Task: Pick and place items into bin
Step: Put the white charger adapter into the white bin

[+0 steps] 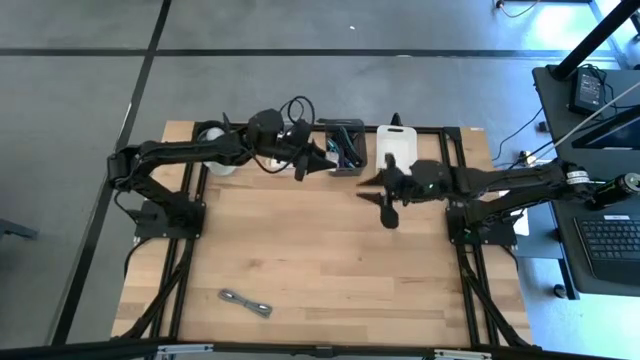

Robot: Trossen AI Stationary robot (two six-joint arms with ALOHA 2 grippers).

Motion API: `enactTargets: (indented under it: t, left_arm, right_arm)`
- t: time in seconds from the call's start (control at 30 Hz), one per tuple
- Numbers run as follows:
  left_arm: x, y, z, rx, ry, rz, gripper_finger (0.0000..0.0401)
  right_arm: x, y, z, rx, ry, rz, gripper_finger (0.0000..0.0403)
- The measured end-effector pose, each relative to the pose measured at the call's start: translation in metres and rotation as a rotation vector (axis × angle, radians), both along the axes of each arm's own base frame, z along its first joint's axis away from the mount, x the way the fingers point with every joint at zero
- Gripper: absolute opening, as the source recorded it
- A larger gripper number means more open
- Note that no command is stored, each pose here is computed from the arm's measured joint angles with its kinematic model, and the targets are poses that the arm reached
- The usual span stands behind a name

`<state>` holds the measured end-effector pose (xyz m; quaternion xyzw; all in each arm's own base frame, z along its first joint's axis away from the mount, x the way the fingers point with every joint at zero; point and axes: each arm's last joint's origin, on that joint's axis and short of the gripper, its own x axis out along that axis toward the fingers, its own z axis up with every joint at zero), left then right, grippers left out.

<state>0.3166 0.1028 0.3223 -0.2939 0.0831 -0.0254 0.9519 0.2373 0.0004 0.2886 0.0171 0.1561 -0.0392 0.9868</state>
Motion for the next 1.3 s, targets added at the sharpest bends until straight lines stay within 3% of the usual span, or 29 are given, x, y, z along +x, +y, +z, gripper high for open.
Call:
enactTargets:
  t: [0.13, 0.27, 0.47, 0.6, 0.77, 1.07, 1.3]
  left_arm:
    - [0.003, -0.006, 0.001, -0.092, 0.002, -0.005, 0.0142]
    - [0.006, -0.014, 0.009, -0.114, -0.067, -0.028, 0.0142]
    - [0.008, -0.022, 0.015, -0.126, -0.118, -0.052, 0.0142]
    - [0.008, -0.022, 0.015, -0.153, -0.115, -0.053, 0.0142]
    - [0.009, -0.028, 0.015, -0.162, -0.112, -0.064, 0.0142]
    - [0.009, -0.028, 0.016, -0.226, -0.111, -0.077, 0.0142]
    - [0.009, -0.028, 0.016, -0.268, -0.101, -0.122, 0.0142]
  right_arm:
    - [0.006, -0.003, 0.042, -0.239, -0.052, -0.058, 0.0168]
    - [0.019, -0.004, 0.067, -0.395, -0.028, -0.057, 0.0224]
    - [0.047, -0.004, 0.081, -0.507, 0.036, -0.012, 0.0322]
    - [0.06, -0.004, 0.089, -0.499, 0.03, -0.016, 0.0373]
    - [0.07, -0.006, 0.089, -0.485, 0.023, -0.094, 0.0389]
    - [0.085, -0.003, 0.072, -0.549, 0.092, -0.061, 0.0389]
    - [0.084, -0.002, 0.082, -0.56, 0.009, -0.074, 0.0388]
